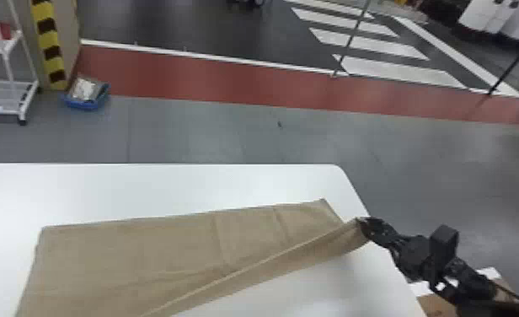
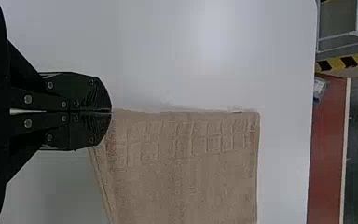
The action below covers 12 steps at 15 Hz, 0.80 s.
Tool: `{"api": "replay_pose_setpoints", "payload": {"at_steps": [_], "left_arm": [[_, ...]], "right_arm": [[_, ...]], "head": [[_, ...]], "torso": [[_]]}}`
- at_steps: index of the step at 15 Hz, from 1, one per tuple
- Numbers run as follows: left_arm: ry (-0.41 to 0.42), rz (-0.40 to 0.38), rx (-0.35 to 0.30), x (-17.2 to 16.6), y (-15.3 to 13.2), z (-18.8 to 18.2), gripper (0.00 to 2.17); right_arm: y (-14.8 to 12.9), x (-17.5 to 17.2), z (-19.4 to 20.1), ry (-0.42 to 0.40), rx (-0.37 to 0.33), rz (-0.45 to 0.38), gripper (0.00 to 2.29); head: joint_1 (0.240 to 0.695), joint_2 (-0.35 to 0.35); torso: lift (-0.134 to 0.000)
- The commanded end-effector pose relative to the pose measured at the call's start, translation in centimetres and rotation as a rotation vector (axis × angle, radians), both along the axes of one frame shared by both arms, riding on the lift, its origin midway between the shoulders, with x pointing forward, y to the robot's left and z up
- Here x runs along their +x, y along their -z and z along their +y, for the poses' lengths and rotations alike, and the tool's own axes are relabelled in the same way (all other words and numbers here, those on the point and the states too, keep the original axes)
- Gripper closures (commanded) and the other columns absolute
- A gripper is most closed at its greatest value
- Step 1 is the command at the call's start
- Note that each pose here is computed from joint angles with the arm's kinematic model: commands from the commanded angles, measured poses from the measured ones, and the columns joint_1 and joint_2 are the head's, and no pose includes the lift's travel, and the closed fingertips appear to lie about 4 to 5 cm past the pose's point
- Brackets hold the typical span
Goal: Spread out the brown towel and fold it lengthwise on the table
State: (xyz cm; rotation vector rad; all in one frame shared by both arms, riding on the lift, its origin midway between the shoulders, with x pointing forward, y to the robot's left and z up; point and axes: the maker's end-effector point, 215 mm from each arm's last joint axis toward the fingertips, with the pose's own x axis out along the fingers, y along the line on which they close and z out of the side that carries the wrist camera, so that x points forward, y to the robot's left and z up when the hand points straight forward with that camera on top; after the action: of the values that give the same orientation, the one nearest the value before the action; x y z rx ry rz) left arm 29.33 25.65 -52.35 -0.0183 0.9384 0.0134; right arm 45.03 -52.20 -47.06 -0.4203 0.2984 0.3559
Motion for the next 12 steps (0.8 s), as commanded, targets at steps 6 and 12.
{"api": "replay_pose_setpoints", "payload": {"at_steps": [6,12], "left_arm": [[0.014,-0.100,0.101,7.1,-3.8,0.4,2.15],[0.068,-0.099,0.212,12.7,-3.3,-2.0,2.15]], "right_arm": [[-1.4,1.2,1.1,0.035,0.015,-0.087,1.48],[-3.8,5.7,-0.3,0.157,0.031,-0.154,1.48]], "head": [[0.695,-0.350],[0.695,-0.331]], "torso": [[0.000],[0.000]]}}
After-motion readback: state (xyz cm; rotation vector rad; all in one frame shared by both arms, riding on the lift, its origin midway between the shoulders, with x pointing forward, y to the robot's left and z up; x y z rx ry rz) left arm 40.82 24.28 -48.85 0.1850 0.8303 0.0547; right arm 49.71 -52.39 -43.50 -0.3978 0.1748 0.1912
